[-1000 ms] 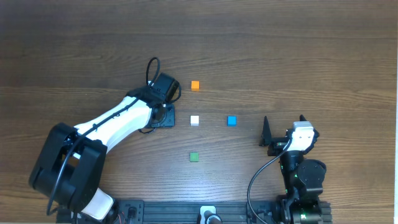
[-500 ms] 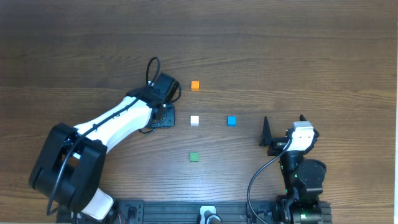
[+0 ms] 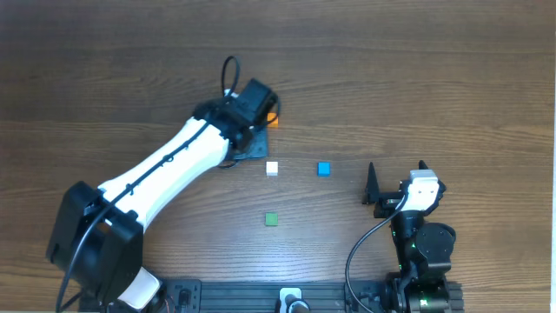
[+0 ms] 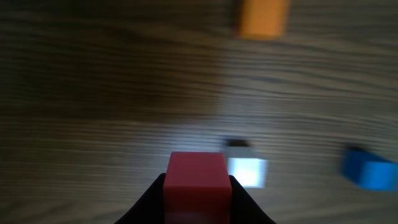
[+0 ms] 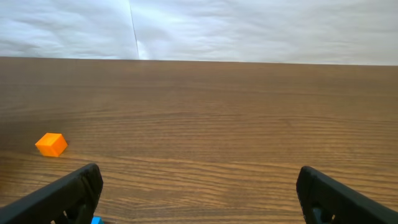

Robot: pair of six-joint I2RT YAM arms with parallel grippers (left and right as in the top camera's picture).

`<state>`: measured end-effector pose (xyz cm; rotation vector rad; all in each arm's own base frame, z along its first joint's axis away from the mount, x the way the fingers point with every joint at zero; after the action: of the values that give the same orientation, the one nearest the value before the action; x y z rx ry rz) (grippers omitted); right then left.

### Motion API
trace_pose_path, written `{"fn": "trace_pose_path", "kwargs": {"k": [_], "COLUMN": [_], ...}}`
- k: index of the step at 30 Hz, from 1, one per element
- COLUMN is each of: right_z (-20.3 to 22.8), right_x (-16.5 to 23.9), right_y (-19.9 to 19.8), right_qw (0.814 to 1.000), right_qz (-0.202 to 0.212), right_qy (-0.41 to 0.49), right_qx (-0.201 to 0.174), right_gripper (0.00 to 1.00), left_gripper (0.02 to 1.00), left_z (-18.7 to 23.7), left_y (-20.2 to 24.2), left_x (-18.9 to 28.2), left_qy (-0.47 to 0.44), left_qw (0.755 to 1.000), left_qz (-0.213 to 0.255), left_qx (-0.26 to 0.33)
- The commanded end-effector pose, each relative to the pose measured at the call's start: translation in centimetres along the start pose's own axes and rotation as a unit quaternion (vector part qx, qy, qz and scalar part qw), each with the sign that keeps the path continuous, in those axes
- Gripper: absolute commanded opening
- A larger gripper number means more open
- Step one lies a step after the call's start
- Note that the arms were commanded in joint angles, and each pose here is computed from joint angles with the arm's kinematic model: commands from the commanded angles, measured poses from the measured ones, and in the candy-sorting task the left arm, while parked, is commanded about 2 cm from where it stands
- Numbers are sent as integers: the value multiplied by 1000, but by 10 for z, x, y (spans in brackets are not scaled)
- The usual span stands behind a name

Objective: Stack Cubes

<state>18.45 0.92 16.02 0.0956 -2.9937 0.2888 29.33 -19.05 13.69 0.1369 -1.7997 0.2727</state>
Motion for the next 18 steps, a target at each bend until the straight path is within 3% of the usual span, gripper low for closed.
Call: {"fn": "trace_pose_path", "kwargs": {"k": [1,18], "right_z": [2,2], "right_x": [-1,-1], "right_y": [2,2], "right_qw": [1000,1000], "right_qz": [-6,-6], "right_qy": [-2,-2], "right_qx": [1,1], "right_gripper": [993,993], "left_gripper": [112,108], "left_z": [13,43], "left_y": [-29,-46], "left_x": [6,-18], "left_qy": [-1,24], "left_qw": [1000,999], "left_qz": [7,-17], "left_qx": [26,21]}}
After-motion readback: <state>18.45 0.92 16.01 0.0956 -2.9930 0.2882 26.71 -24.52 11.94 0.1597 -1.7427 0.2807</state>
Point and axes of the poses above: each gripper's point midway between its finger pads, its own x axis back along the fingers, its own y axis along the line the jaws close on, z = x × y, the point moved 6 cm from there along x, back along the fingers, and after that the axes turned 11 degrees about x, right-handed, at the moved point
